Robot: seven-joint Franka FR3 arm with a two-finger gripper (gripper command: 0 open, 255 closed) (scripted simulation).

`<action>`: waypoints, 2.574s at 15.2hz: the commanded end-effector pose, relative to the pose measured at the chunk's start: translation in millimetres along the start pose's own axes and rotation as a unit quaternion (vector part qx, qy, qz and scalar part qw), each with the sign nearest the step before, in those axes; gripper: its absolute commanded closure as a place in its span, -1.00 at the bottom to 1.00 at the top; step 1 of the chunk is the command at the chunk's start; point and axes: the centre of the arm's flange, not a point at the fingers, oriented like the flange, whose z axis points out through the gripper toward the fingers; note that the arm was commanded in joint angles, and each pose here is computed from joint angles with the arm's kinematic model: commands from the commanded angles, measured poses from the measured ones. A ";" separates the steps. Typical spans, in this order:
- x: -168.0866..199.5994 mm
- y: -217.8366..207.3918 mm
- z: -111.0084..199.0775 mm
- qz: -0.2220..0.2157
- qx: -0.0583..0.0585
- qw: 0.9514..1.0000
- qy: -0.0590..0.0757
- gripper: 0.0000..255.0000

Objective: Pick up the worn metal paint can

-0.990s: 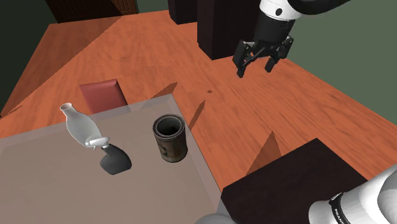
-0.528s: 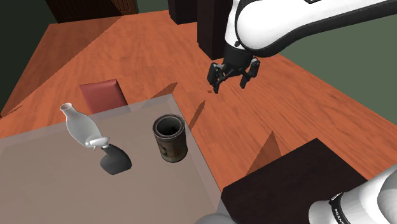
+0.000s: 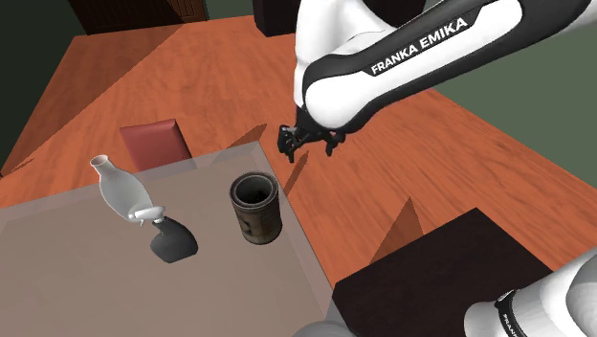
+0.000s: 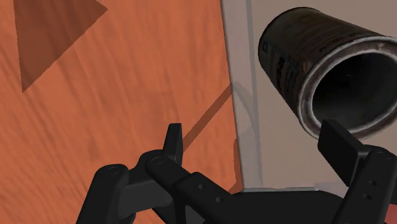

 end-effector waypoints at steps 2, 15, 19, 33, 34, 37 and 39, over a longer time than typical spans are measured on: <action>8.7 -25.1 30.1 0.007 -0.001 1.000 -0.003 -1.00; 31.4 -90.7 136.1 0.024 -0.004 1.000 -0.011 -1.00; 29.4 -90.4 154.8 0.024 -0.004 1.000 -0.011 -1.00; 31.1 -90.7 139.1 0.024 -0.004 1.000 -0.011 1.00; 31.6 -90.7 133.9 0.024 -0.004 1.000 -0.011 1.00; 33.3 -91.0 118.1 0.024 -0.004 1.000 -0.011 1.00; 34.5 -91.1 107.6 0.024 -0.004 1.000 -0.011 1.00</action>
